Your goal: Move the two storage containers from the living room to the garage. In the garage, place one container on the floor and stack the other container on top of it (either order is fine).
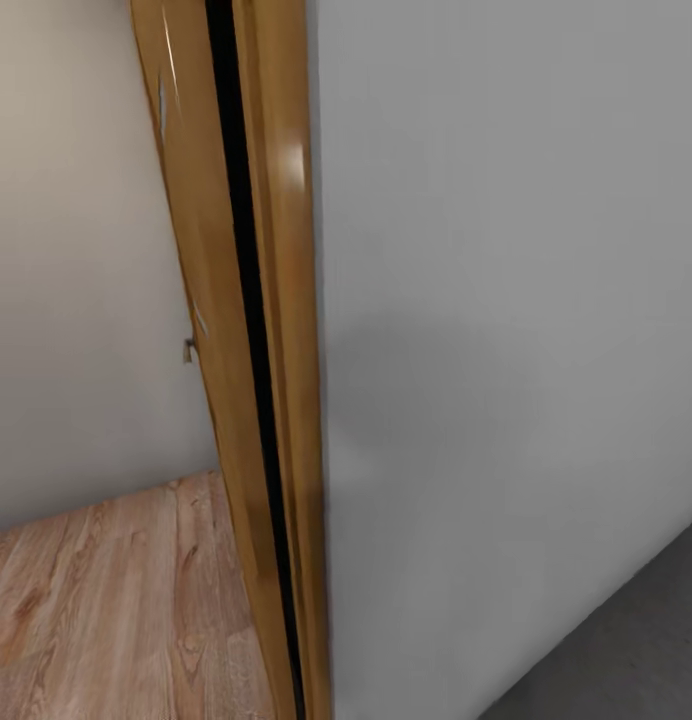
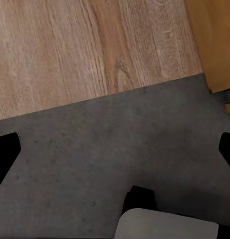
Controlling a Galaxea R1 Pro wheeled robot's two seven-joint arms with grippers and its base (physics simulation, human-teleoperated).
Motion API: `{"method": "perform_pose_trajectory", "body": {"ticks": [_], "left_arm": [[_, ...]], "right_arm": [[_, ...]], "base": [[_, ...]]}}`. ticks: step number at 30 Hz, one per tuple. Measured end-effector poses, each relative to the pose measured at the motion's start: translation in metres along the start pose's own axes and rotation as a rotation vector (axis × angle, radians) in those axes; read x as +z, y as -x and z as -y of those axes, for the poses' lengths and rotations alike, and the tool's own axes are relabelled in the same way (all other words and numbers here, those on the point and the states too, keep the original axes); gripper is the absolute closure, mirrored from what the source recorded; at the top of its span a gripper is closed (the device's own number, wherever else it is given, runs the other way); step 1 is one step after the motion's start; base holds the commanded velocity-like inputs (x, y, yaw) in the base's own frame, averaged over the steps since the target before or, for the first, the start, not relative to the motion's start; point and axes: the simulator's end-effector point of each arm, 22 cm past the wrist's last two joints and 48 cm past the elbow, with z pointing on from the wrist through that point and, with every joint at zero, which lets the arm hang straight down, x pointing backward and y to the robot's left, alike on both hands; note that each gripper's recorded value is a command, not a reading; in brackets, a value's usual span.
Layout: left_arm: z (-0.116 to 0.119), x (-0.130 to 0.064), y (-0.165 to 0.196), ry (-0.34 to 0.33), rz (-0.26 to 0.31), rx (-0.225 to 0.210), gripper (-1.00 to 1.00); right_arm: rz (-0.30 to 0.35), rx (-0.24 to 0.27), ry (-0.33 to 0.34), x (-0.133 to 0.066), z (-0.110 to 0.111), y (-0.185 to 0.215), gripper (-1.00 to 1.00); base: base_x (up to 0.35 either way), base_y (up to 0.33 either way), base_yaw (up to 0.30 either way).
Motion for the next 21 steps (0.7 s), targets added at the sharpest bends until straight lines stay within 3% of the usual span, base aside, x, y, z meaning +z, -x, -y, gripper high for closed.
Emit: {"method": "perform_pose_trajectory", "body": {"ticks": [15, 21], "left_arm": [[0.0001, 0.0000, 0.0000, -0.001, 0.000, 0.000, -1.00], [0.0002, 0.0000, 0.0000, 0.000, 0.000, 0.000, -1.00]], "right_arm": [[-0.001, 0.000, 0.000, 0.0000, 0.0000, -0.0005, -1.00], [0.000, 0.000, 0.000, 0.0000, 0.0000, -0.0004, -1.00]], "base": [[0.000, 0.000, 0.278], [0.000, 0.000, 0.104]]}}
